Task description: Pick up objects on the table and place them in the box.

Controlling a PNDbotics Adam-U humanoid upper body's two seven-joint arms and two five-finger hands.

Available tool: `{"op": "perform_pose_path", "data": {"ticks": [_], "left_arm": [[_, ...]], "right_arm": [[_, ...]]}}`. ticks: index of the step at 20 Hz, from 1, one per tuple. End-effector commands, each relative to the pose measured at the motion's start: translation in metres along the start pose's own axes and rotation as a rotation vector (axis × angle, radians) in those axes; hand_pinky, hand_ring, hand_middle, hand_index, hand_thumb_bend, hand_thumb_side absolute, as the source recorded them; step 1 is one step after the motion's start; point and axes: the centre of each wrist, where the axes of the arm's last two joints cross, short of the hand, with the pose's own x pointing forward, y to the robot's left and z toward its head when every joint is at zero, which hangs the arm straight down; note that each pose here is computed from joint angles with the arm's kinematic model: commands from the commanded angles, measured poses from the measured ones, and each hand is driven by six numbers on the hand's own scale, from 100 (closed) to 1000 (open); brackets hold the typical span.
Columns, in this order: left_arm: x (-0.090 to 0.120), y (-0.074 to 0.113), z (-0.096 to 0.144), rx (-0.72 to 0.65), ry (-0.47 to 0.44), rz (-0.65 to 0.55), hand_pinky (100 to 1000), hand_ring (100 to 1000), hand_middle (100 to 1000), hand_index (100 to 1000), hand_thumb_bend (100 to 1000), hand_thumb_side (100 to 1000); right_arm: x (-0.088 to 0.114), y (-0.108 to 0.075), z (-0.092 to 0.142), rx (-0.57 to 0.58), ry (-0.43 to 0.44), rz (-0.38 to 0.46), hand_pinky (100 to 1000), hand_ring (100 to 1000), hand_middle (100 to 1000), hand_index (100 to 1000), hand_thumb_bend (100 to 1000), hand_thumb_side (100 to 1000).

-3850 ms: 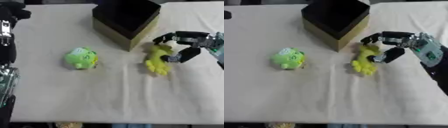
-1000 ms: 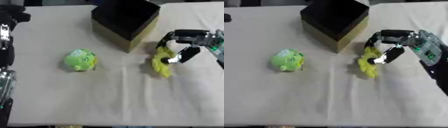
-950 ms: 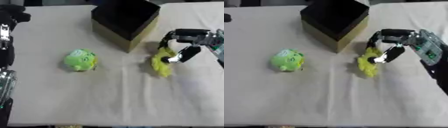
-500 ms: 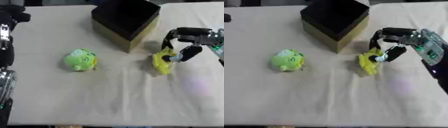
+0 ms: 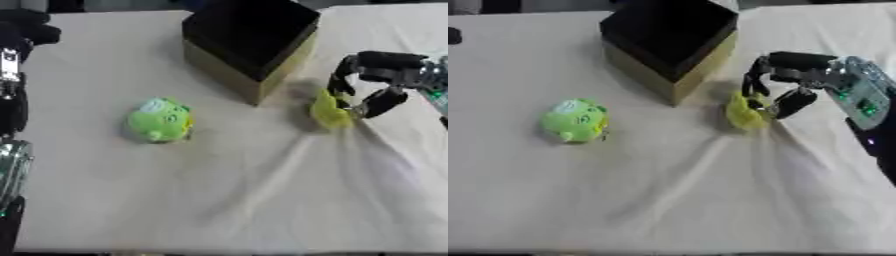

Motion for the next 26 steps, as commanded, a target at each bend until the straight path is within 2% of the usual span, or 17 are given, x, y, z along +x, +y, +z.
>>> {"op": "perform_pose_path", "data": {"ticks": [1, 6, 10, 15, 26], "left_arm": [[0.006, 0.005, -0.006, -0.004, -0.034, -0.016, 696, 653, 652, 681, 100, 759], [0.006, 0.005, -0.005, -0.006, -0.031, -0.018, 696, 653, 652, 680, 100, 759], [0.006, 0.005, -0.005, -0.008, -0.027, -0.018, 696, 653, 653, 680, 100, 759], [0.006, 0.005, -0.005, -0.009, -0.027, -0.019, 696, 653, 653, 680, 100, 759], [0.006, 0.004, -0.006, -0.014, -0.029, -0.014, 694, 653, 655, 681, 100, 758]], "right_arm": [[-0.008, -0.006, 0.01, 0.16, -0.148, 0.115, 765, 510, 244, 499, 100, 100], [-0.018, -0.001, 0.022, 0.042, -0.115, 0.062, 756, 443, 168, 409, 100, 100], [-0.027, -0.001, 0.031, -0.098, -0.075, -0.01, 749, 396, 122, 356, 100, 100], [-0.022, -0.024, 0.025, -0.213, -0.051, -0.01, 747, 387, 107, 344, 100, 100], [-0.005, -0.068, -0.002, -0.363, -0.051, 0.028, 751, 380, 100, 339, 100, 100]]}}
